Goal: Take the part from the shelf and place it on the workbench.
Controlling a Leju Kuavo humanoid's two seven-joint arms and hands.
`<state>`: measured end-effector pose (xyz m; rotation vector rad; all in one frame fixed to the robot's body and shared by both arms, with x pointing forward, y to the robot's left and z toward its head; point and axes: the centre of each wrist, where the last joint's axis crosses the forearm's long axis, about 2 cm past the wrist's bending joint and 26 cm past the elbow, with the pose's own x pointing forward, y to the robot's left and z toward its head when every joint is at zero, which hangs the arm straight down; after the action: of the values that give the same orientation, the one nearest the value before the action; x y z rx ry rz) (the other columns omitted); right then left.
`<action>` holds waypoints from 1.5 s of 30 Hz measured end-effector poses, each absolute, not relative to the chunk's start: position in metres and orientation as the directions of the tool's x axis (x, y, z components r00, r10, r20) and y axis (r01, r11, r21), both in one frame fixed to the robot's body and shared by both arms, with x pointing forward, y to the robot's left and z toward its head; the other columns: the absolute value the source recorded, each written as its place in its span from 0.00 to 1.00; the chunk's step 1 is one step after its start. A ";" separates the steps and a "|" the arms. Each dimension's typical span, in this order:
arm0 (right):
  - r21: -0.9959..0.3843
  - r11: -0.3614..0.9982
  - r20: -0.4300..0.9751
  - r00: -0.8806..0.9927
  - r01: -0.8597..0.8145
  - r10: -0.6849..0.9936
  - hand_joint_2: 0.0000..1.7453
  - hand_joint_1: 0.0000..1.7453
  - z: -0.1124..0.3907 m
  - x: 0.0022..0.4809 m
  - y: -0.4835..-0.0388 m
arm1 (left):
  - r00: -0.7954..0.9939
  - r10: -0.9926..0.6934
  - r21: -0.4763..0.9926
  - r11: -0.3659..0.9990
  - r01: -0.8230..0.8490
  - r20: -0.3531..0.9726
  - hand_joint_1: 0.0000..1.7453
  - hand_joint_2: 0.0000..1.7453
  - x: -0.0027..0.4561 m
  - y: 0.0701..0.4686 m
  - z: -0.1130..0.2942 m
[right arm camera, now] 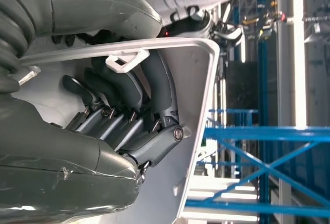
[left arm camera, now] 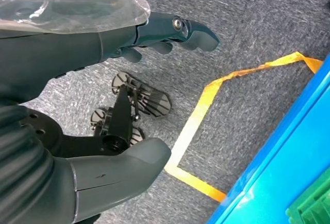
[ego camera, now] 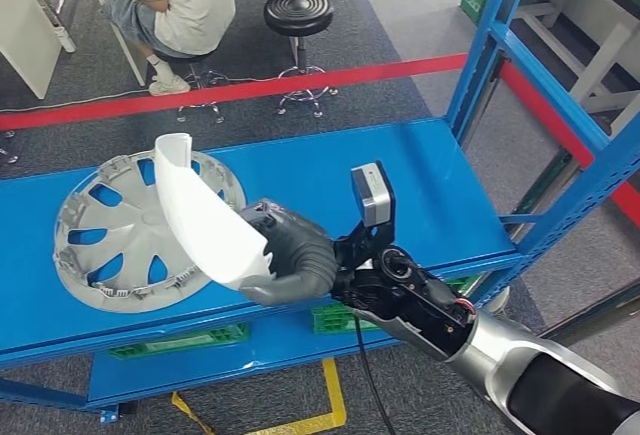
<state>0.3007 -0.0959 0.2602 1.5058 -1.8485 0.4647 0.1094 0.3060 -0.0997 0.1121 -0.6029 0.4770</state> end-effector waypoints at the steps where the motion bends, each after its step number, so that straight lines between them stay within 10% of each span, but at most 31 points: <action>1: 0.152 0.270 0.707 -0.087 -0.951 -0.702 1.00 0.95 0.260 0.301 -0.096 | 0.721 0.399 -0.034 0.886 -0.463 0.567 0.00 1.00 0.108 0.306 -0.100; 45: 0.111 0.172 0.662 -0.056 -0.979 -0.747 1.00 0.95 0.265 0.305 -0.083 | 0.733 0.405 -0.036 0.886 -0.463 0.546 0.00 1.00 0.103 0.301 -0.101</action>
<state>0.3053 -0.0830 0.2648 1.6276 -1.8571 0.5013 0.1030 0.3010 -0.1013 0.1047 -0.5754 0.4782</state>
